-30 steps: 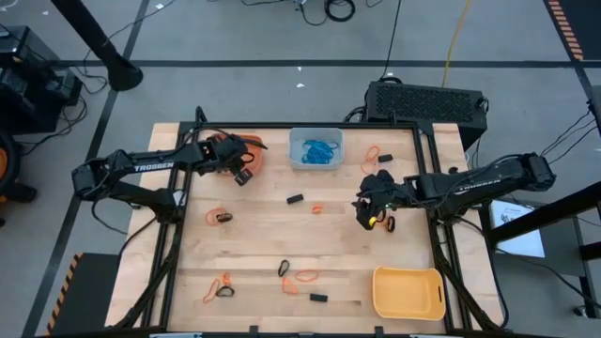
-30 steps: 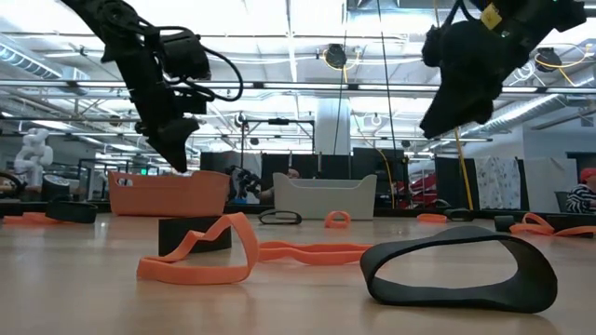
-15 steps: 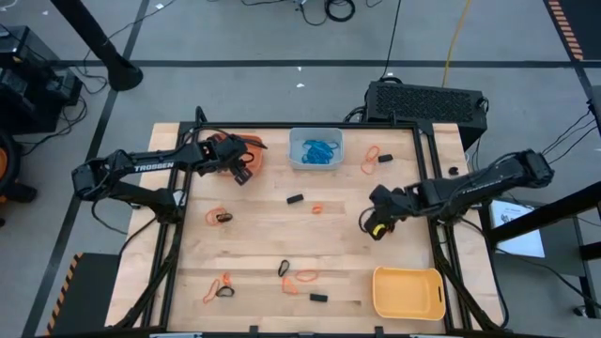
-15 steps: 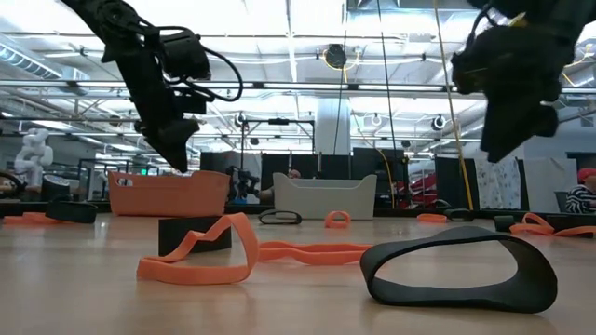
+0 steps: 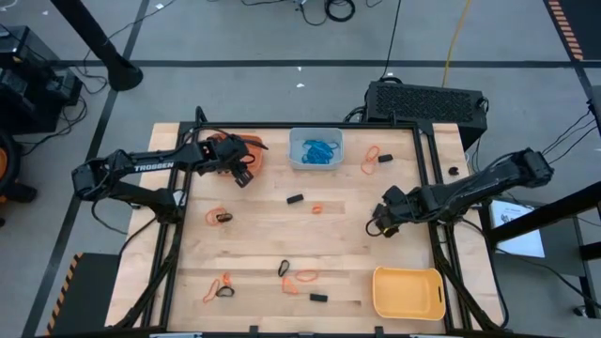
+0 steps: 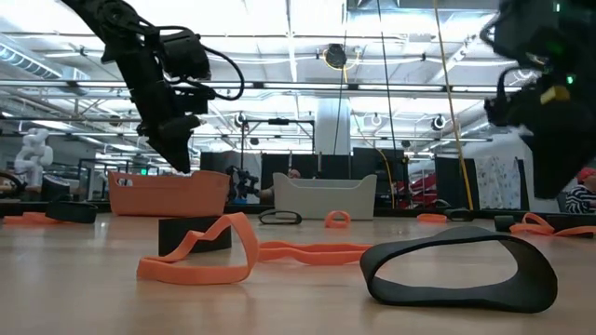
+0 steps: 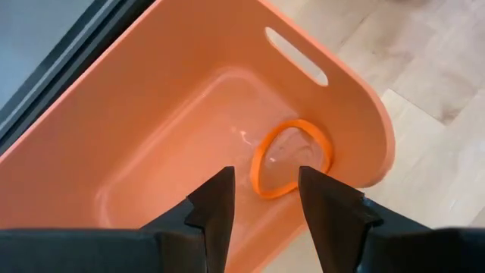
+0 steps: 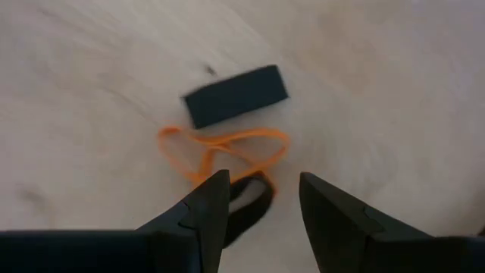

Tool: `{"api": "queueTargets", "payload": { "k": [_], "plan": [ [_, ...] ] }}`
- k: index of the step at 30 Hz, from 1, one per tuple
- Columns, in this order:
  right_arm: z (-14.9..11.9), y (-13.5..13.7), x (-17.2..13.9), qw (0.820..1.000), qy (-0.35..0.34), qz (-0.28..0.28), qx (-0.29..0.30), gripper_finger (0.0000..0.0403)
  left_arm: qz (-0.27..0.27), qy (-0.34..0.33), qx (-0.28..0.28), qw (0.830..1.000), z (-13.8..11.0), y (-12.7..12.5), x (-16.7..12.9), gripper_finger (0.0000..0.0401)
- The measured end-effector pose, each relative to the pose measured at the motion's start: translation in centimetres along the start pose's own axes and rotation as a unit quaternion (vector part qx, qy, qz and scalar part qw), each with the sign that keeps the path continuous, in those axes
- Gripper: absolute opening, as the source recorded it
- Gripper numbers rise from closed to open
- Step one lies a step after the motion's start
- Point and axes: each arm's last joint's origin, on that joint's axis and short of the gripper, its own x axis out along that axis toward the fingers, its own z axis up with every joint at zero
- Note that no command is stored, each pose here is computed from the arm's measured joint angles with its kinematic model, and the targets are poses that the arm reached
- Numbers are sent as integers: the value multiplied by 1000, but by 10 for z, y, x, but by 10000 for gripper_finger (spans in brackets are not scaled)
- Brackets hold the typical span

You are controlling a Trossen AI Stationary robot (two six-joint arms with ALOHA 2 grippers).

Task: Sort rubber bands into baskets
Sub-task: Put the orange rubberband into the orange bin

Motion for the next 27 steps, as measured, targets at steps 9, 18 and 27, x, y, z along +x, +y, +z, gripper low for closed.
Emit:
{"api": "queueTargets", "payload": {
  "k": [9, 18, 27],
  "plan": [
    [2, -3, 14, 1000, -14, 14, -16, 153, 0, -3, -1, 1000, 1, 0, 0, 156],
    [7, -7, 15, 1000, -16, 4, 5, 153, 0, -3, -1, 1000, 1, 0, 0, 156],
    [0, -15, 34, 1000, -13, 12, -5, 153, 1, 7, 17, 1000, -2, 1, -3, 156]
  ]
}}
